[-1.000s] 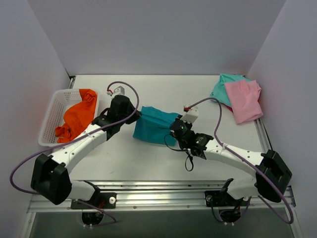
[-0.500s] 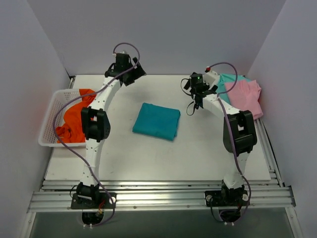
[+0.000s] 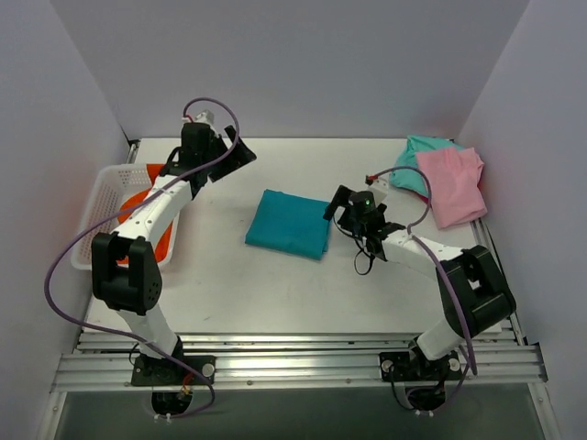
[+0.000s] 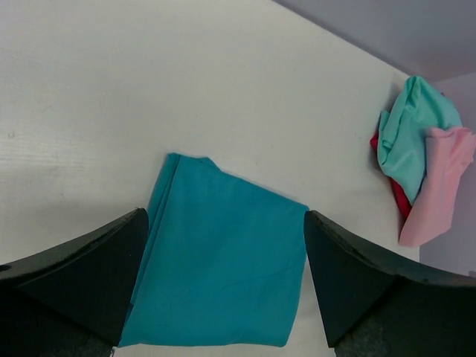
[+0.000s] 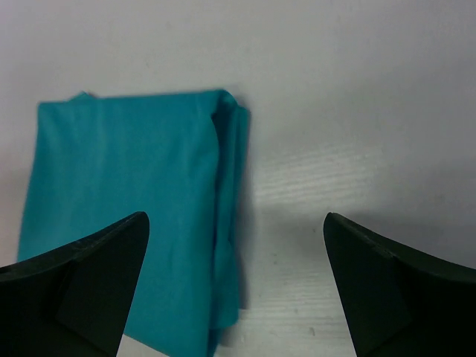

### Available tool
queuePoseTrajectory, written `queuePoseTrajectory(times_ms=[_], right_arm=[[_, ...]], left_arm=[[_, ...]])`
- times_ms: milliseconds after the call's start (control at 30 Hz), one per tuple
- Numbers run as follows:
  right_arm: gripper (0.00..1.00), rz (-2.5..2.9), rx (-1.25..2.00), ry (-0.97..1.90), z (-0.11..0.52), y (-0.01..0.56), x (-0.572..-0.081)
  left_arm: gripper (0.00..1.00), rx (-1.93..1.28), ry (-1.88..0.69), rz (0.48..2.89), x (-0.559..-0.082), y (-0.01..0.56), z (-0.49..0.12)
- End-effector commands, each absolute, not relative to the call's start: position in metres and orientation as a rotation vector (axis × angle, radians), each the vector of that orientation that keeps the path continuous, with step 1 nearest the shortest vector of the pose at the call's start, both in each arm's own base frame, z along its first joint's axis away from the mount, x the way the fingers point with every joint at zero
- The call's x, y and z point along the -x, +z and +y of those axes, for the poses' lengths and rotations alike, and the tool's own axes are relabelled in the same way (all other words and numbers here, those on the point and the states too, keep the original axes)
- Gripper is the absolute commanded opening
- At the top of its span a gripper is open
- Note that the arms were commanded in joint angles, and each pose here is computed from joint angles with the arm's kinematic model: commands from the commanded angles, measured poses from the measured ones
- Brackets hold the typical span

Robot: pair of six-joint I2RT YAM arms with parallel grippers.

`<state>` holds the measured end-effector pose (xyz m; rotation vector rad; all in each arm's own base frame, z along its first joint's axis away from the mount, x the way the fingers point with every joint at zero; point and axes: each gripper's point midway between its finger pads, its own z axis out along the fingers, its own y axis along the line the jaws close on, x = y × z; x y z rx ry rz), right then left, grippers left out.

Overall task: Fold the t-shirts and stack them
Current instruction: Put the neatly folded tshirt into the corner of the board with the right arm

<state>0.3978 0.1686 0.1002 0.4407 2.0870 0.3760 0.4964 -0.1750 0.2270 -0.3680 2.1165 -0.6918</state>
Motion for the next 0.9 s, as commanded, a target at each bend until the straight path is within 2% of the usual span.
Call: queuePoseTrajectory(times_ms=[0, 233, 433, 633, 700, 767, 800, 833, 867], right_arm=[[1.0, 2.089, -0.413, 0.609, 0.192, 0.087, -0.391], [1.0, 2.167, -0.425, 0.643, 0.201, 0.045, -0.384], [1.0, 2.209, -0.42, 0.675, 0.214, 0.023, -0.388], [1.0, 2.237, -0.379, 0.712, 0.239, 0.009, -0.392], [0.97, 2.246, -0.372, 0.725, 0.245, 0.005, -0.392], [0.66, 2.25, -0.362, 0.74, 0.252, 0.0, -0.393], [0.42, 2.252, -0.368, 0.742, 0.252, -0.001, -0.394], [0.04, 2.26, -0.369, 0.735, 0.252, -0.004, -0.394], [0.0, 2.254, -0.369, 0.733, 0.252, -0.002, -0.399]], left_arm=[[0.94, 0.34, -0.713, 2.085, -0.493, 0.205, -0.174], [0.96, 0.337, -0.757, 2.109, -0.499, 0.189, -0.18], [0.96, 0.349, -0.756, 2.093, -0.504, 0.189, -0.179], [0.97, 0.383, -0.785, 2.118, -0.503, 0.166, -0.176], [0.98, 0.382, -0.794, 2.104, -0.507, 0.162, -0.176], [0.98, 0.387, -0.796, 2.106, -0.509, 0.159, -0.173], [0.98, 0.389, -0.798, 2.111, -0.508, 0.156, -0.172], [0.98, 0.395, -0.796, 2.106, -0.51, 0.156, -0.168], [0.98, 0.398, -0.796, 2.106, -0.51, 0.154, -0.166]])
